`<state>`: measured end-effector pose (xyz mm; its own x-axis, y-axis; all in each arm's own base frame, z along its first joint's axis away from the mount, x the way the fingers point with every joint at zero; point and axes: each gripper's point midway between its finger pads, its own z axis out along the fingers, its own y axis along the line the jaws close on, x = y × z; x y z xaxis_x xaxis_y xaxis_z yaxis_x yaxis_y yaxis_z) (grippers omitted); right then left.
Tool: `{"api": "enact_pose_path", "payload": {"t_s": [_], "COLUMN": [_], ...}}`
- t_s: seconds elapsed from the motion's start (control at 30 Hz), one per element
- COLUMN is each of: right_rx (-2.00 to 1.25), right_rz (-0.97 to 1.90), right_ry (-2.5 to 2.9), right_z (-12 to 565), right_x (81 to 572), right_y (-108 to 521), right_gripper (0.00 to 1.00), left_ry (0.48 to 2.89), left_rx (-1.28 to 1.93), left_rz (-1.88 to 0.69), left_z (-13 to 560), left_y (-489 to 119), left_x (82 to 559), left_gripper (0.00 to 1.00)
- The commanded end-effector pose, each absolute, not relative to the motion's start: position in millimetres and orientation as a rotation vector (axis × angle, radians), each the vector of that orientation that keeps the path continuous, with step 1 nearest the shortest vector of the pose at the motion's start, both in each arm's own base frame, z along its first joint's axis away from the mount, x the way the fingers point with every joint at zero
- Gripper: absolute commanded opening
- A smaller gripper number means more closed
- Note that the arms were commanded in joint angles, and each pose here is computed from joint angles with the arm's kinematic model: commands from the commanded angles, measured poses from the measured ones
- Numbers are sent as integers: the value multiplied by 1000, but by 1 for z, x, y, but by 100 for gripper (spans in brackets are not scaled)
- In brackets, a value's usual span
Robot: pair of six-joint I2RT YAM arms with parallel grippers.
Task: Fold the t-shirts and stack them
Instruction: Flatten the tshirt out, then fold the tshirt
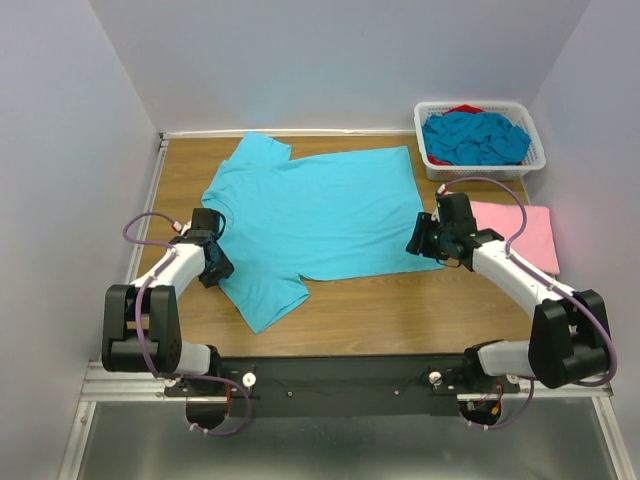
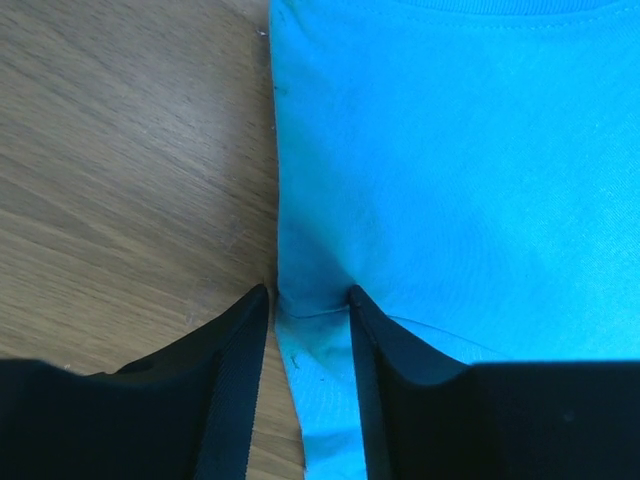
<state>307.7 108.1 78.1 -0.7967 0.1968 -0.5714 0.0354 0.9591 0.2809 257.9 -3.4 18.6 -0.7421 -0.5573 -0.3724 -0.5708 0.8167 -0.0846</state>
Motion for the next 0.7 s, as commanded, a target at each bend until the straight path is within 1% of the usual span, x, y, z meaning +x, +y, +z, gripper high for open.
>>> {"api": "enact_pose_path", "payload": {"t_s": [0.0, 0.07, 0.23, 0.47, 0.67], "right_rx": [184, 181, 174, 171, 173], "right_rz": [307, 306, 315, 317, 312], "right_ry": [2466, 2462, 2455, 2458, 2457], "right_z": [78, 80, 82, 81, 81], "right_x": [304, 303, 304, 303, 302], "right_y": [101, 101, 102, 102, 101], "right_gripper": [56, 56, 56, 56, 56], "left_ry": [2593, 2549, 2463, 2539, 2590], "left_rx": [-895, -912, -939, -928, -908], "left_rz": [107, 94, 72, 113, 128], "left_z": [25, 35, 58, 35, 18], "left_y": [3, 4, 6, 7, 6], "left_x": [253, 256, 260, 254, 253], "left_gripper": [49, 50, 50, 42, 41]}}
